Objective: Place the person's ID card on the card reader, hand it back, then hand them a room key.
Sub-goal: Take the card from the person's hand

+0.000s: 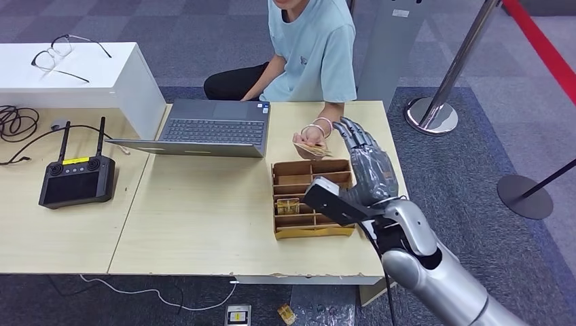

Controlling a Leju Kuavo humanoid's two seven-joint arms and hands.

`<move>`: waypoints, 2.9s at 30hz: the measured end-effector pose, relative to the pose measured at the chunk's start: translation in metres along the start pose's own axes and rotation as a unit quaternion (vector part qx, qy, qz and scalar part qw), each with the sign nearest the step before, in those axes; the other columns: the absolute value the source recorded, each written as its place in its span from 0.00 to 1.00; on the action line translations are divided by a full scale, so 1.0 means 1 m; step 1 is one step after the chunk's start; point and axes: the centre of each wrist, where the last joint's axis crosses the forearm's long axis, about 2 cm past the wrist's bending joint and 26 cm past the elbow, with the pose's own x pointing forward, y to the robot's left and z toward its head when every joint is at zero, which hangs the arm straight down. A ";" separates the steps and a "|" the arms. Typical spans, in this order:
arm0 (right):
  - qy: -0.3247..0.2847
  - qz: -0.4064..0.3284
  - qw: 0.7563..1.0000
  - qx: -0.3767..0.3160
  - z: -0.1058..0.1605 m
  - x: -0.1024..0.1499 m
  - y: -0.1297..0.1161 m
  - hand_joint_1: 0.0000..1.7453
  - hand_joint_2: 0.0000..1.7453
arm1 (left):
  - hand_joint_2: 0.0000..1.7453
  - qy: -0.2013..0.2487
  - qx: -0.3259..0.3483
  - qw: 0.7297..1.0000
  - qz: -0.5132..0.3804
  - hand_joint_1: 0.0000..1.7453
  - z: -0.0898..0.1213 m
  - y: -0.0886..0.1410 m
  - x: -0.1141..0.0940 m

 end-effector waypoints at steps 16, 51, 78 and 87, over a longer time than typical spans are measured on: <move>0.046 0.001 0.998 0.036 0.002 -0.024 0.039 0.02 1.00 | 1.00 -0.006 -0.002 1.000 -0.013 0.00 0.000 -0.001 0.000; 0.063 -0.004 0.997 0.033 0.004 -0.031 0.056 0.06 1.00 | 1.00 -0.003 -0.004 1.000 -0.020 0.00 0.001 -0.002 -0.001; 0.017 -0.033 0.999 -0.024 -0.001 -0.002 0.041 1.00 1.00 | 1.00 -0.002 -0.003 1.000 -0.010 0.00 0.003 -0.006 0.001; 0.021 -0.035 0.998 -0.038 0.000 -0.003 0.041 1.00 1.00 | 1.00 0.000 -0.003 1.000 -0.010 0.00 0.003 -0.005 0.001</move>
